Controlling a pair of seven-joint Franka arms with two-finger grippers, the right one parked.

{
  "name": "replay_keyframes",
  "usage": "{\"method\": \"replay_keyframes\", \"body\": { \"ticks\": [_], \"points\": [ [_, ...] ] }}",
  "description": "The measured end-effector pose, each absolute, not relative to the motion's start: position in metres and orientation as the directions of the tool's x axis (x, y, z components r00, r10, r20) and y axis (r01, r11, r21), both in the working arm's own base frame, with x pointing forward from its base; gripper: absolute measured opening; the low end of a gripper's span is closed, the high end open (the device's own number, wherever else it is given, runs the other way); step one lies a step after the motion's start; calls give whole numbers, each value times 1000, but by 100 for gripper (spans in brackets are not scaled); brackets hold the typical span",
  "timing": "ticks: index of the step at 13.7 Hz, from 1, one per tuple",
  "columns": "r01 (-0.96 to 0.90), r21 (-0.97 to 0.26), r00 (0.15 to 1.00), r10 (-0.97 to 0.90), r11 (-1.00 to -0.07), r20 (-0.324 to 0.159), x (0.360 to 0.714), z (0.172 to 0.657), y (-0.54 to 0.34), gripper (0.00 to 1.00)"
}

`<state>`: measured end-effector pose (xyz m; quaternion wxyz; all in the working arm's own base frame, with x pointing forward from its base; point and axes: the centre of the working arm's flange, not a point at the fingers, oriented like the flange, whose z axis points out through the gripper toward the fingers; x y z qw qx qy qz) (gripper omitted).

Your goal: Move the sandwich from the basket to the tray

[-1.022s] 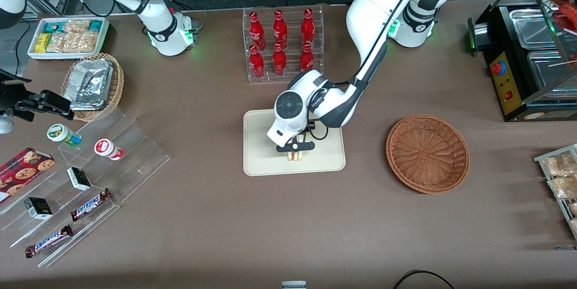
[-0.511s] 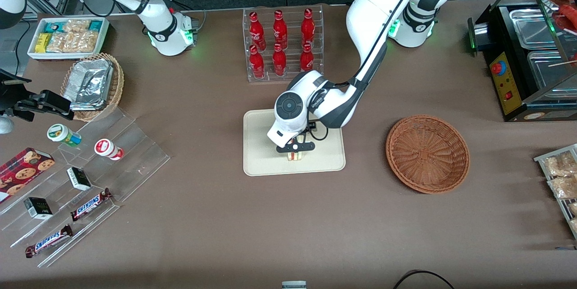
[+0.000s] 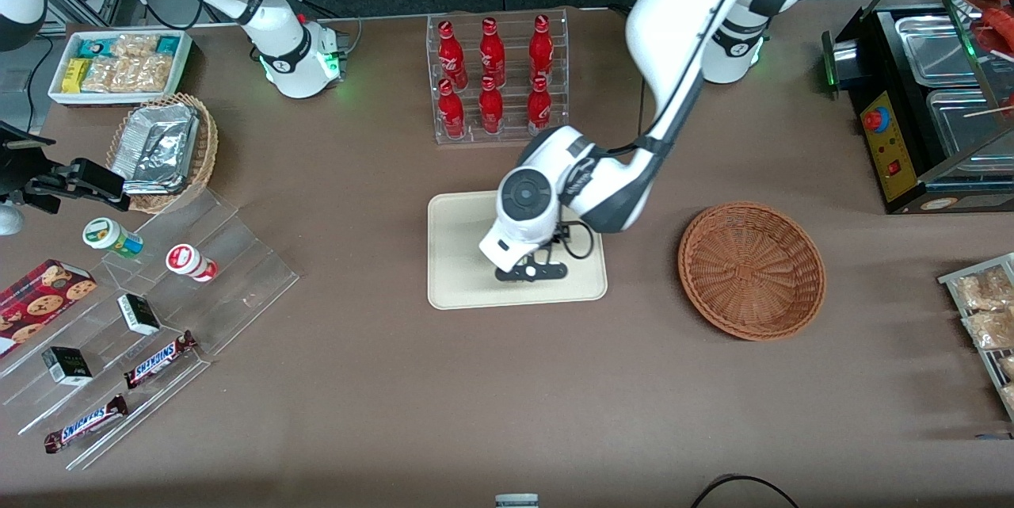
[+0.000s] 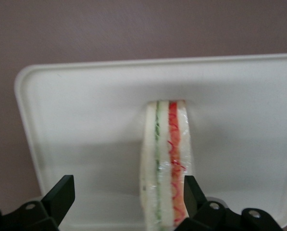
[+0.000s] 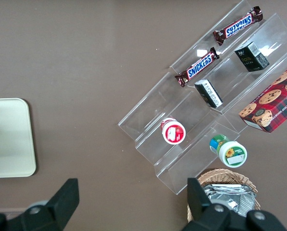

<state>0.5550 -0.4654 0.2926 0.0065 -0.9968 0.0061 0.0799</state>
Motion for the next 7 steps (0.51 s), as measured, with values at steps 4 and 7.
{"method": "replay_keyframes", "body": {
  "ticks": [4, 7],
  "points": [
    [-141, 1, 971, -139, -990, -193, 590, 347, -395, 100],
    [-147, -10, 963, -141, -989, -231, 599, 370, -359, 100]
  ]
}}
